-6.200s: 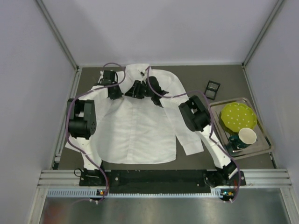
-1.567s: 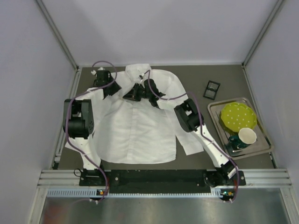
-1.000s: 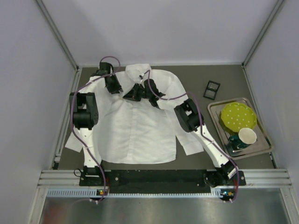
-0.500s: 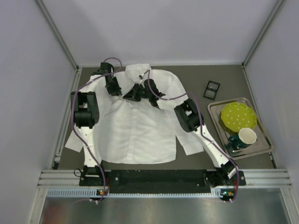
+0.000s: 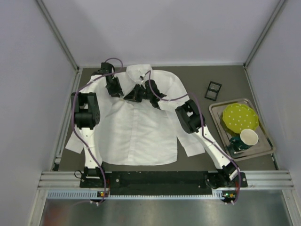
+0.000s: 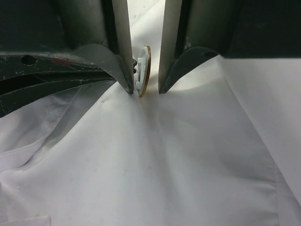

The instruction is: Remove the brooch from the garment

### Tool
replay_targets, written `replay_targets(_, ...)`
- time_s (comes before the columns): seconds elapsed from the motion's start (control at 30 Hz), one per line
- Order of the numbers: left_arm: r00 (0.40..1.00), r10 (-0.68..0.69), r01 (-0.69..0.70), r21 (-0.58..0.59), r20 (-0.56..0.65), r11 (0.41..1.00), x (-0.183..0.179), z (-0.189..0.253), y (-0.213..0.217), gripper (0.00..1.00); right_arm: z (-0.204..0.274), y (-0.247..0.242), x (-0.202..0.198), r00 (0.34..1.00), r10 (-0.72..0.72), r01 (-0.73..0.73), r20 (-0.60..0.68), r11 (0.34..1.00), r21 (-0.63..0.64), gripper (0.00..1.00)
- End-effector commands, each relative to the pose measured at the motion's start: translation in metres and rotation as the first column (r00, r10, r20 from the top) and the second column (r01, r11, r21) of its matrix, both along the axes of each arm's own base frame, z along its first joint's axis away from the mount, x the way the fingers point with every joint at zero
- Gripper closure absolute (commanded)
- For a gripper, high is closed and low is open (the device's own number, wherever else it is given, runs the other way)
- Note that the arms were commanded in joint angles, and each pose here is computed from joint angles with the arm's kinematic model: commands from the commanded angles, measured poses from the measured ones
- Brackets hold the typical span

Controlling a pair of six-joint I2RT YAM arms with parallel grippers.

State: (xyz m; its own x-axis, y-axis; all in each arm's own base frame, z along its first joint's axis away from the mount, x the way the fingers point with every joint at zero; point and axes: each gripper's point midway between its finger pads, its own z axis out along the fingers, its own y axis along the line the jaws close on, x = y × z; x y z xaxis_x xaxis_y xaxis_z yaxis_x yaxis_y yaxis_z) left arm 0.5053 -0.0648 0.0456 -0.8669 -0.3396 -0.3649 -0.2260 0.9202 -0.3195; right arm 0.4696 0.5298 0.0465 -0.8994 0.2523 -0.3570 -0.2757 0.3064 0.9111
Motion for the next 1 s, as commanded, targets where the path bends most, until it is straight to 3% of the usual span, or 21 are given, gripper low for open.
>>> replay_targets(0.0,1.0,-0.022,0.022,-0.022,0.011,1.0,-0.005,0.01,-0.005,0.71,-0.009,0.001,0.002,1.0,0.007,-0.007,0.012,1.0,-0.011,0.93)
replay_targets(0.13,1.0,-0.01,0.01,-0.013,0.016,1.0,-0.005,0.013,-0.003,0.78,-0.01,0.0,0.002,1.0,0.006,-0.006,0.008,1.0,-0.012,0.93)
replay_targets(0.43,0.998,-0.01,0.01,-0.003,0.055,1.0,-0.007,0.03,0.0,0.78,-0.011,0.002,0.002,1.0,0.008,-0.008,0.008,1.0,-0.011,0.93)
replay_targets(0.6,0.997,0.007,-0.007,0.0,0.078,1.0,-0.007,0.037,0.005,0.63,-0.009,0.001,0.002,1.0,0.009,-0.009,0.01,1.0,-0.01,0.93)
replay_targets(0.97,0.999,0.0,0.0,0.005,0.052,1.0,-0.006,0.027,0.006,0.71,-0.01,0.002,0.002,1.0,0.01,-0.01,0.011,1.0,-0.009,0.93)
